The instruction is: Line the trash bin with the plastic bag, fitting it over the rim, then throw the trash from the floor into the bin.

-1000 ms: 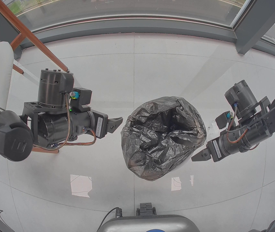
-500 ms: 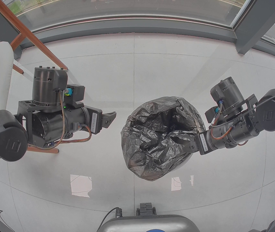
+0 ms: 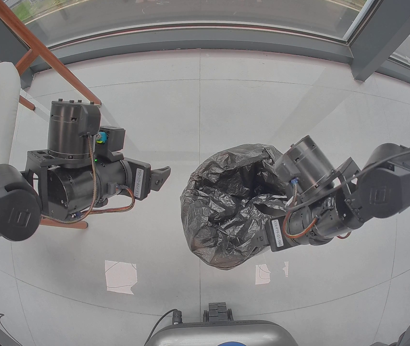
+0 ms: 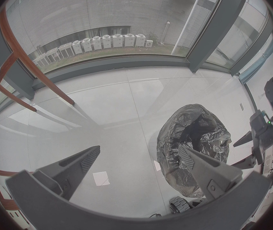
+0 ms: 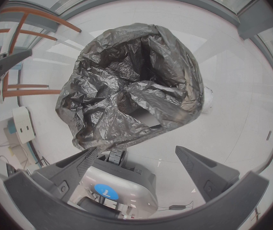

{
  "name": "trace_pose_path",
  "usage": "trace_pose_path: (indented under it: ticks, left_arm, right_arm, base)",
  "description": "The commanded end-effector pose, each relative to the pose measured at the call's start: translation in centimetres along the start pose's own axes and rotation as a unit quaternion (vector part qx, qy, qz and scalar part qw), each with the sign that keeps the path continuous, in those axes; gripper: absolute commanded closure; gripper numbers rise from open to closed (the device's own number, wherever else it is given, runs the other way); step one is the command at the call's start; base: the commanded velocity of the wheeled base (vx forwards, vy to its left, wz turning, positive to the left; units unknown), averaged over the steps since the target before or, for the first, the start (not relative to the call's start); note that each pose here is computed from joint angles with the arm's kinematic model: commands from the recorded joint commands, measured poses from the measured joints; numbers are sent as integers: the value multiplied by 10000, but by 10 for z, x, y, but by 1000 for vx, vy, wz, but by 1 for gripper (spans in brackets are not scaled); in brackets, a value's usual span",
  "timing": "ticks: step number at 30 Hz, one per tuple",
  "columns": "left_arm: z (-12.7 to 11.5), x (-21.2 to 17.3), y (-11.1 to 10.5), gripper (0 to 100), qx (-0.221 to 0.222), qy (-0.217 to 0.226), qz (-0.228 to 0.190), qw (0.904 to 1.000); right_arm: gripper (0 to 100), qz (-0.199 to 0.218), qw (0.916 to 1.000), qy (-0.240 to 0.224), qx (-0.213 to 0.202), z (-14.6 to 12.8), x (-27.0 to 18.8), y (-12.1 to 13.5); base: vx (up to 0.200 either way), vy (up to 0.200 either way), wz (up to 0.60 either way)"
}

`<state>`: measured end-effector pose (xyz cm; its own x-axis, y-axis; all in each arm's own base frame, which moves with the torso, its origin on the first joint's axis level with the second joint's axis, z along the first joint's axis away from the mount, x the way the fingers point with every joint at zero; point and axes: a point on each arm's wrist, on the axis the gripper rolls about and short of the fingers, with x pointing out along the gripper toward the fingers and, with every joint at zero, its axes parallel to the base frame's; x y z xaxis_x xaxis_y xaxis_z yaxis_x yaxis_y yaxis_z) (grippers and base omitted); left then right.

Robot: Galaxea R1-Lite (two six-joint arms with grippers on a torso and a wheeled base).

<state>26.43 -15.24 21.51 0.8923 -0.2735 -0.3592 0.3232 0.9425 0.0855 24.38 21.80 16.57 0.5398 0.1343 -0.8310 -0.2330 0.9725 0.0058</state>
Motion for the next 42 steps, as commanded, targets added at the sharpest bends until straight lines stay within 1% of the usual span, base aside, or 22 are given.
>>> trace_pose_path:
  ticks: [1,2,3,4,5,9,12,14,15,16,17,18,21,22,24,25,26,29,31,35,40,42]
  left_arm:
    - [1,0,0,0,-6,-15,12,10000]
    - [0,0,0,0,-4,-7,12,10000]
    - [0,-1,1,0,-20,-7,12,10000]
    - [0,-1,1,0,-18,0,12,10000]
    - [0,-1,1,0,-26,0,12,10000]
    - [-7,-2,1,0,-11,97,12,10000]
    - [-6,-3,1,0,-15,82,12,10000]
    - [-5,-5,2,0,-15,45,35,10000]
    - [-5,-5,2,0,-15,45,42,10000]
    - [-5,-5,2,0,-15,45,42,10000]
    - [-4,-7,2,0,-28,22,50,10000]
    - [-4,-7,2,0,-30,15,58,10000]
    - [-6,-8,2,0,-23,45,58,10000]
    - [-6,-8,2,0,-19,60,58,10000]
    - [-8,-8,2,0,-16,75,58,10000]
    - [-8,-8,2,0,-11,82,51,10000]
    - [-7,-8,2,0,-15,67,51,10000]
    - [-6,-8,2,0,-17,59,51,10000]
    - [-8,-8,2,0,-13,74,51,10000]
    - [-10,-10,2,0,-8,96,51,9999]
    - [-9,-13,3,0,-12,66,36,10000]
    - [-9,-13,3,0,-15,67,43,10000]
  right_arm:
    - [0,-55,9989,-27,468,11,17,13]
    - [0,-21,9982,-79,586,14,14,14]
    - [0,65,9961,-198,860,21,8,18]
    - [0,81,9953,-223,937,22,7,18]
    - [0,87,9948,-222,992,23,6,19]
    - [0,176,9877,-97,1554,23,-4,28]
    - [0,418,9739,-81,2230,28,-14,34]
    - [0,608,9619,-62,2665,34,-24,34]
    - [0,646,9585,-72,2776,36,-28,34]
    - [0,646,9585,-72,2776,36,-28,34]
    - [0,775,9417,-127,3272,38,-43,31]
    - [0,823,9341,-130,3471,38,-47,31]
    - [0,1030,9035,-29,4161,36,-58,32]
    - [0,1100,8914,56,4396,36,-61,31]
    - [0,1181,8725,219,4736,35,-64,27]
    - [0,1204,8660,289,4845,34,-65,25]
    - [0,1218,8614,369,4917,31,-66,22]
    - [0,1078,8645,524,4882,20,-62,18]
    - [0,903,8685,647,4830,9,-56,15]
    - [0,686,8753,842,4712,-10,-46,13]
    - [0,723,8859,786,4515,-21,-27,13]
    - [0,779,8873,741,4485,-21,-25,13]
  base:
    - [0,0,0]
    - [0,0,0]
    - [0,0,0]
    - [0,0,0]
    - [0,0,0]
    - [0,0,0]
    - [0,0,0]
    - [0,0,0]
    - [0,0,0]
    - [0,0,0]
    - [0,0,0]
    - [0,0,0]
    - [0,0,0]
    - [0,0,0]
    - [0,0,0]
    - [0,0,0]
    - [0,0,0]
    - [0,0,0]
    - [0,0,0]
    - [0,0,0]
    - [0,0,0]
    - [0,0,0]
